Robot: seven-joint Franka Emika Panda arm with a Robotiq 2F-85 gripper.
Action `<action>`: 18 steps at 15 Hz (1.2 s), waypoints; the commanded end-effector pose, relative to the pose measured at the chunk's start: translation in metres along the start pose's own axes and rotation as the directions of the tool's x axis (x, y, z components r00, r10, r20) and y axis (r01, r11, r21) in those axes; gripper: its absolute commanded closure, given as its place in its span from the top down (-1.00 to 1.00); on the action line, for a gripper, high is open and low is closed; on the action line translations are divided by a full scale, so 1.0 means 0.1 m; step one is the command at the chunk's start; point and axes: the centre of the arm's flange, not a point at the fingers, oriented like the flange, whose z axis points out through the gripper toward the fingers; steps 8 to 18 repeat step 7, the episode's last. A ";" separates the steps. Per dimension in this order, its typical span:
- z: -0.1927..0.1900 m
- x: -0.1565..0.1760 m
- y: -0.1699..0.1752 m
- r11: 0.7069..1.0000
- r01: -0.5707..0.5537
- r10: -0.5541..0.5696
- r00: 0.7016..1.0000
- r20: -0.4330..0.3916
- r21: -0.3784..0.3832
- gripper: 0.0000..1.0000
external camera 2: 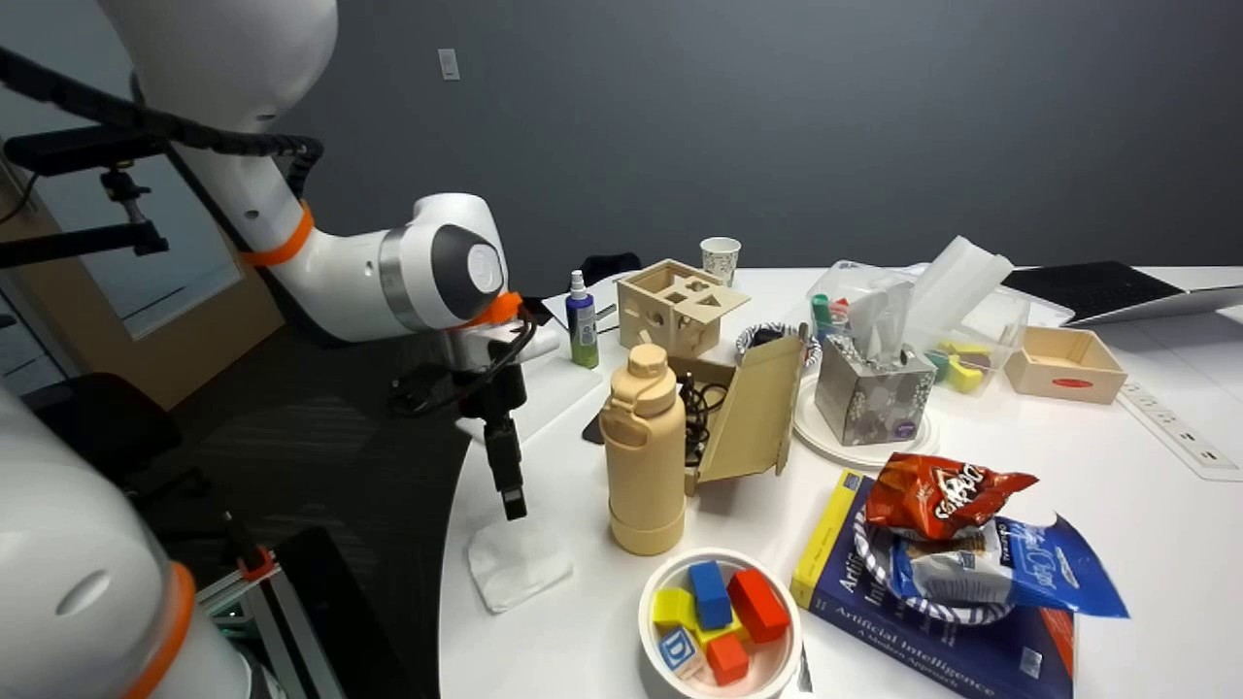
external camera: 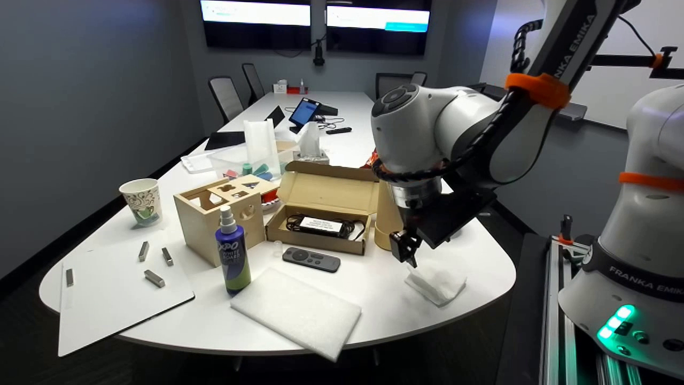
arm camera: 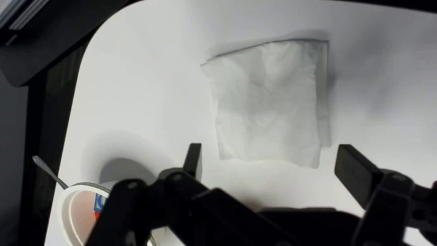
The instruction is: Use the folded napkin to the wipe the table.
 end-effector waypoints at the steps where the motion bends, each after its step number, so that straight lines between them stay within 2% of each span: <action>1: -0.31 -0.15 0.36 0.988 0.085 -0.071 0.991 -0.114 0.130 1.00; 4: -0.57 -0.07 0.38 0.974 0.124 -0.090 0.981 -0.174 0.189 1.00; 7: -0.69 -0.03 0.43 0.964 0.152 -0.106 0.972 -0.210 0.216 1.00; 18: -0.69 -0.03 0.43 0.964 0.152 -0.106 0.972 -0.210 0.216 1.00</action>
